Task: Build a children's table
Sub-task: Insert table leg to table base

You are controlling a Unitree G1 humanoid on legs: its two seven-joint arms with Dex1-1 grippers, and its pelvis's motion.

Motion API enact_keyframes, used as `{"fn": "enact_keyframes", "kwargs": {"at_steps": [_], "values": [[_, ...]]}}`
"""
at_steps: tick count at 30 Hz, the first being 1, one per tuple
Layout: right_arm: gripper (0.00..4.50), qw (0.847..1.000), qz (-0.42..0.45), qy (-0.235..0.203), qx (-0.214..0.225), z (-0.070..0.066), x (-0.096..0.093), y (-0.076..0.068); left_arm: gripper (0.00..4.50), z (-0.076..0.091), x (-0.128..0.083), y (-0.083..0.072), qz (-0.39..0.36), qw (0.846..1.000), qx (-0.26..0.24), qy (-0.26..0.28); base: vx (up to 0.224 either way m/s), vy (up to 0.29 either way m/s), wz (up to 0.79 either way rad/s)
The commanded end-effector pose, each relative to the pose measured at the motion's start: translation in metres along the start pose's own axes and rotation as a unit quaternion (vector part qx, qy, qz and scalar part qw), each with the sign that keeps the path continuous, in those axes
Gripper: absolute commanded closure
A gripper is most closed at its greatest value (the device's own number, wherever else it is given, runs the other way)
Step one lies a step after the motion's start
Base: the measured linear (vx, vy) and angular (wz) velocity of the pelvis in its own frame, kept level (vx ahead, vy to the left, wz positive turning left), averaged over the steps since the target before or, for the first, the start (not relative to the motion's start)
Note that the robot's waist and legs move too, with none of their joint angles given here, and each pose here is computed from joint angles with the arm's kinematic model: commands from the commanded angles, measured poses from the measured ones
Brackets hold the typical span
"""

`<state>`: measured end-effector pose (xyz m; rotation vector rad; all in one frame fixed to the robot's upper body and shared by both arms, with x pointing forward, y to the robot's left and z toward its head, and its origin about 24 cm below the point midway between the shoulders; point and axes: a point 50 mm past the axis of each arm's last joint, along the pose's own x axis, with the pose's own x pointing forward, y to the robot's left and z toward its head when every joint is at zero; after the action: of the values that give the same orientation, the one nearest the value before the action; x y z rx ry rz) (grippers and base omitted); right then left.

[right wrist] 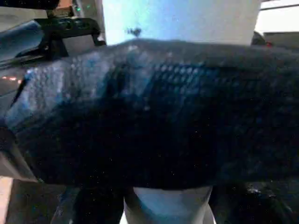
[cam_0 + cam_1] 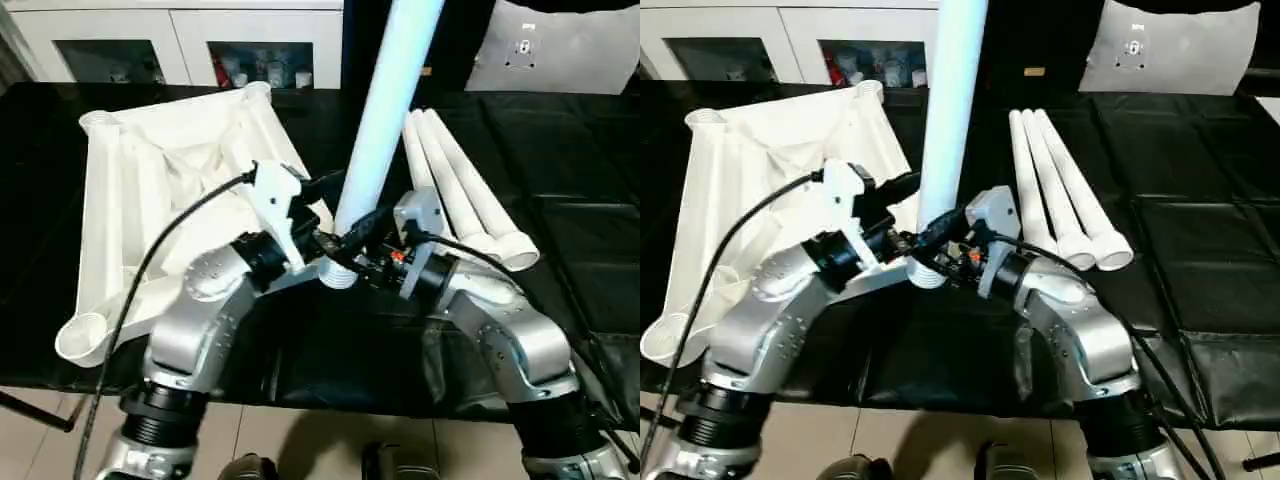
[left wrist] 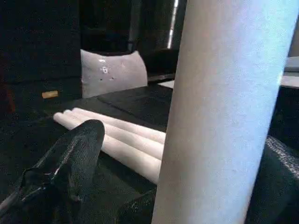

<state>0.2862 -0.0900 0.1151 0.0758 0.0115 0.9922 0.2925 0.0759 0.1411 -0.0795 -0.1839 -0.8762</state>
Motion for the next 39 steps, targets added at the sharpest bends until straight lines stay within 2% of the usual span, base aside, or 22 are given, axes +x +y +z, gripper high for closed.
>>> {"fn": "enact_keyframes", "kwargs": {"at_steps": [1, 6, 15, 21, 22, 23, 25, 27, 29, 32, 33, 34, 37, 39], "values": [[2.59, 1.000, 0.000, -0.006, -0.013, 0.002, 0.002, 0.002, 0.36, -0.002, -0.002, 0.005, 0.027, 1.000, 0.004, 0.002, 0.000, 0.000, 0.00], [2.59, 1.000, -0.014, -0.011, -0.014, 0.002, 0.002, 0.000, 0.36, -0.006, -0.002, 0.007, 0.048, 0.999, 0.012, 0.002, 0.000, 0.000, 0.00], [2.59, 1.000, -0.018, -0.008, -0.014, -0.003, 0.004, 0.001, 0.36, -0.012, -0.005, 0.004, 0.035, 0.999, 0.005, 0.011, 0.000, 0.000, 0.00], [2.59, 1.000, -0.011, 0.008, -0.021, -0.009, 0.002, 0.001, 0.42, -0.019, -0.017, 0.006, -0.017, 0.998, 0.013, 0.053, 0.000, 0.000, 0.00], [2.59, 1.000, -0.001, 0.015, -0.028, -0.012, 0.000, 0.003, 0.42, -0.019, -0.021, 0.007, -0.031, 0.998, 0.003, 0.063, 0.000, 0.000, 0.00], [2.59, 0.999, 0.006, 0.019, -0.033, -0.013, -0.001, 0.004, 0.73, -0.020, -0.023, 0.007, -0.041, 0.997, -0.006, 0.068, 0.000, 0.000, 0.00], [2.59, 0.999, 0.027, 0.021, -0.039, -0.019, -0.004, 0.008, 0.82, -0.016, -0.029, 0.009, -0.062, 0.996, -0.014, 0.065, 0.000, 0.000, 0.00], [2.59, 0.998, 0.042, 0.022, -0.047, -0.024, -0.005, 0.011, 1.15, -0.015, -0.034, 0.007, -0.087, 0.994, -0.021, 0.061, 0.000, 0.000, 0.00], [2.59, 0.998, 0.042, 0.022, -0.047, -0.024, -0.005, 0.011, 1.26, -0.015, -0.034, 0.007, -0.087, 0.994, -0.021, 0.061, 0.000, 0.000, 0.00], [2.59, 0.997, 0.052, 0.023, -0.048, -0.033, -0.006, 0.015, 1.45, -0.015, -0.038, 0.002, -0.113, 0.991, -0.046, 0.058, 0.000, 0.000, 0.00], [2.59, 0.997, 0.051, 0.024, -0.048, -0.036, -0.006, 0.016, 1.45, -0.015, -0.039, 0.000, -0.113, 0.991, -0.050, 0.058, 0.000, 0.000, 0.00], [2.59, 0.997, 0.050, 0.025, -0.048, -0.037, -0.005, 0.016, 1.70, -0.016, -0.040, 0.000, -0.111, 0.991, -0.053, 0.057, 0.000, 0.000, 0.00], [2.59, 0.998, 0.042, 0.022, -0.049, -0.038, -0.005, 0.015, 1.79, -0.015, -0.040, 0.000, -0.107, 0.991, -0.059, 0.052, 0.000, 0.000, 0.00], [2.59, 0.998, 0.029, 0.018, -0.052, -0.038, -0.005, 0.012, 2.08, -0.015, -0.038, 0.000, -0.089, 0.993, -0.068, 0.044, 0.000, 0.000, 0.00]]}}
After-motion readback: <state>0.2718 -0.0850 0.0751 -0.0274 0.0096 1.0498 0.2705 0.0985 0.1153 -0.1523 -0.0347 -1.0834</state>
